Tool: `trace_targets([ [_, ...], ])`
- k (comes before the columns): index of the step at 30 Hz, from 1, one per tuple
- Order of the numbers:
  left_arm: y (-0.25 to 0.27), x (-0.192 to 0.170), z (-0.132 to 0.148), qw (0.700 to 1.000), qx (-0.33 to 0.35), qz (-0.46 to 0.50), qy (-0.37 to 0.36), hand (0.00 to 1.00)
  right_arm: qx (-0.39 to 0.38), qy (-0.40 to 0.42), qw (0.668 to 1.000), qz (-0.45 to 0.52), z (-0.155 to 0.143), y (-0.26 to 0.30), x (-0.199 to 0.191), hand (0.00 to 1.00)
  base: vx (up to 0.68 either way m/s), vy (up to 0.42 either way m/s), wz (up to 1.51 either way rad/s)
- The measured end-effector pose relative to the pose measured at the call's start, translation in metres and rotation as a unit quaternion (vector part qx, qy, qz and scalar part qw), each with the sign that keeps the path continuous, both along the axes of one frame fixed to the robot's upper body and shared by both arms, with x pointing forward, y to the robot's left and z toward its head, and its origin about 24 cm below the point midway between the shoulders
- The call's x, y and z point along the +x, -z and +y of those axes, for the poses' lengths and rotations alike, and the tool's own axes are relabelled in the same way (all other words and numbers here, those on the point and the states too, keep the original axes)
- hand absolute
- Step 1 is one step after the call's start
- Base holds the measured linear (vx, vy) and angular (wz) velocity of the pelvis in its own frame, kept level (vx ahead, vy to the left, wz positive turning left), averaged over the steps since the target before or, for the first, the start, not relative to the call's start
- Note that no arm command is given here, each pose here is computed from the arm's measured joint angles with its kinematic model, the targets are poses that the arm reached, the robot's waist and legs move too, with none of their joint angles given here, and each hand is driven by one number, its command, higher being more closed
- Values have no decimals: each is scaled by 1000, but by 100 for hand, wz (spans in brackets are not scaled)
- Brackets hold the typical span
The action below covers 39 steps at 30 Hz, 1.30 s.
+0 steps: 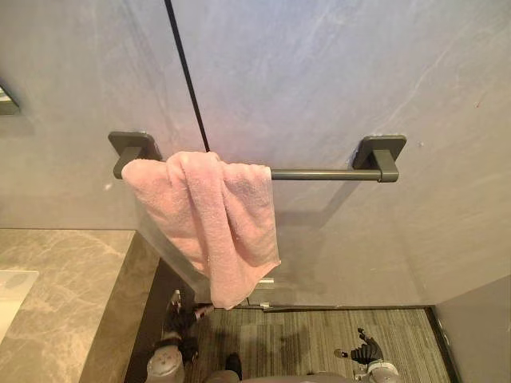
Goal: Organize washtable
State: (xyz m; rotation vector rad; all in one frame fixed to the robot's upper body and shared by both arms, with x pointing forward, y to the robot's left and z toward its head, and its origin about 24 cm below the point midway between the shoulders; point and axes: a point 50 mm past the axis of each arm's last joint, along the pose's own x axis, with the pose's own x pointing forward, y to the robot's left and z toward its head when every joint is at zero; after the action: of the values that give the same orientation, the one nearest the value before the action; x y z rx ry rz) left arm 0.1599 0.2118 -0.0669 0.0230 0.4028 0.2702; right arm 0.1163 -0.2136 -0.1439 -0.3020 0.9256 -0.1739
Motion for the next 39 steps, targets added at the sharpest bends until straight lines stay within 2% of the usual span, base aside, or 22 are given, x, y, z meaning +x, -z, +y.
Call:
trace_targets([
  [9, -65, 26, -9, 985, -25, -163, 52, 0, 0, -32, 999, -3, 5, -2, 4, 0, -10, -7, 9],
  [18, -86, 32, -13, 974, -8, -204, 95, 0, -2, -46, 999, -6, 7, -3, 9, 0, -23, -2, -4],
  [19, -86, 31, -13, 974, -3, -204, 98, 100, -2, -49, 999, -9, 7, -4, 12, 0, -76, -2, -15],
  [24, -89, 35, -13, 971, 21, -205, 117, 100, -3, -50, 999, -3, 8, -3, 11, 0, -54, 0, -10],
  [32, -97, 45, -19, 966, 23, -224, 128, 100, -6, -59, 998, -6, 7, -4, 14, 0, -11, 1, -6],
  [39, -98, 47, -20, 965, 23, -229, 124, 100, -13, -74, 991, -112, 10, -35, 45, 0, -26, -8, -6],
])
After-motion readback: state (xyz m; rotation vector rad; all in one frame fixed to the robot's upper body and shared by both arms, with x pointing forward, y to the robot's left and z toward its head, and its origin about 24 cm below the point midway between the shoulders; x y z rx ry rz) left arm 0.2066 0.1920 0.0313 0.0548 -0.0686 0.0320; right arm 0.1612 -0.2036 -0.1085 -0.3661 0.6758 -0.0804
